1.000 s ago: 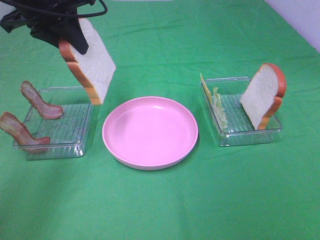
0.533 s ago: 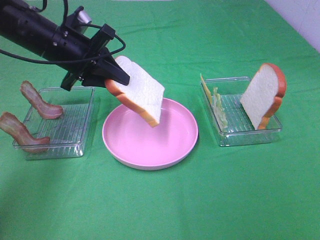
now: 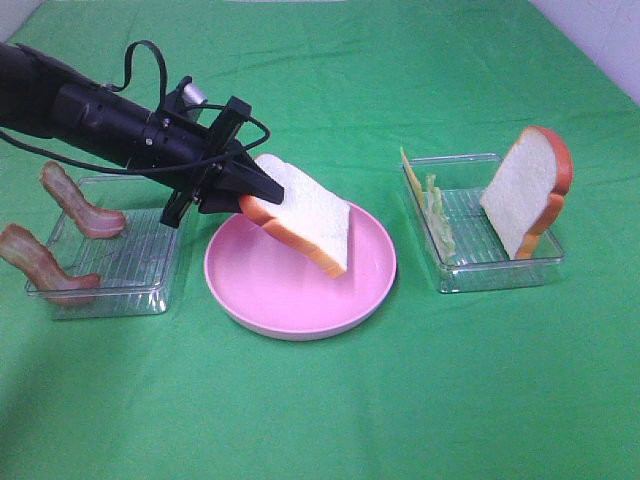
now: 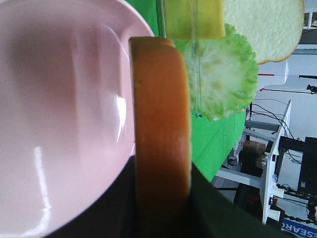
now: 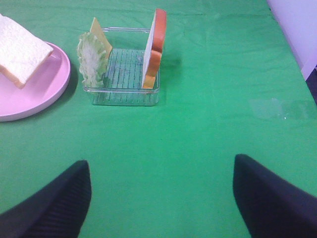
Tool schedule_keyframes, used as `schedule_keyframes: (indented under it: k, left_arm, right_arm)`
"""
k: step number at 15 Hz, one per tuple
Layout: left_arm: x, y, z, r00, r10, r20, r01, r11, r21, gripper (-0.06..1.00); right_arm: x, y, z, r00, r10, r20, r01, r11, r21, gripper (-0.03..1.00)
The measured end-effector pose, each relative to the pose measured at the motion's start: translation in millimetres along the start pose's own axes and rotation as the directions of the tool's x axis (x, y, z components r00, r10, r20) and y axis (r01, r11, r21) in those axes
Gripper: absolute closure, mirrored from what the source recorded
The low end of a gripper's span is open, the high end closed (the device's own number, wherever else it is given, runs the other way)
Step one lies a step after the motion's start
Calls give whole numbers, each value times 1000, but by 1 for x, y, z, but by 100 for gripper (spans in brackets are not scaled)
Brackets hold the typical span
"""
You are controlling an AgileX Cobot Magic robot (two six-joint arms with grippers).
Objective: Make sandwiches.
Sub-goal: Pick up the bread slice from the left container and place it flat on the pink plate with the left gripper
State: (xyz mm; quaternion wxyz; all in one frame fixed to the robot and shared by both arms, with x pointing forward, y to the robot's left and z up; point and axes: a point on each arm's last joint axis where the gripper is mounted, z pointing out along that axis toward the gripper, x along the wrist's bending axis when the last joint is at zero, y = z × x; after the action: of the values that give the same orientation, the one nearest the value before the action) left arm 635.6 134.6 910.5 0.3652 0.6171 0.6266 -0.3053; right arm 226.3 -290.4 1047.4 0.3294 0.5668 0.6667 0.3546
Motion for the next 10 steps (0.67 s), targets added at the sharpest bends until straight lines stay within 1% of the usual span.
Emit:
schedule_keyframes:
  k: [2, 4, 6, 9, 10]
  left_arm:
    - [-1, -3, 7, 1000, 0, 1, 0, 1000, 12, 74]
    - [4, -8, 23, 1000, -7, -19, 8, 999, 35, 74]
    - [9, -8, 27, 999, -29, -15, 30, 999, 33, 74]
    - [9, -7, 28, 999, -39, -7, 39, 999, 29, 74]
    - [9, -7, 28, 999, -38, -7, 38, 999, 29, 71]
  right_arm:
    - [0, 0, 0, 1000, 0, 0, 0, 1000, 0, 22]
    - [0, 0, 0, 1000, 0, 0, 0, 1000, 0, 22]
    - [0, 0, 0, 1000, 0, 0, 0, 1000, 0, 22]
    - [0, 0, 0, 1000, 0, 0, 0, 1000, 0, 22]
    - [0, 0, 0, 1000, 0, 0, 0, 1000, 0, 22]
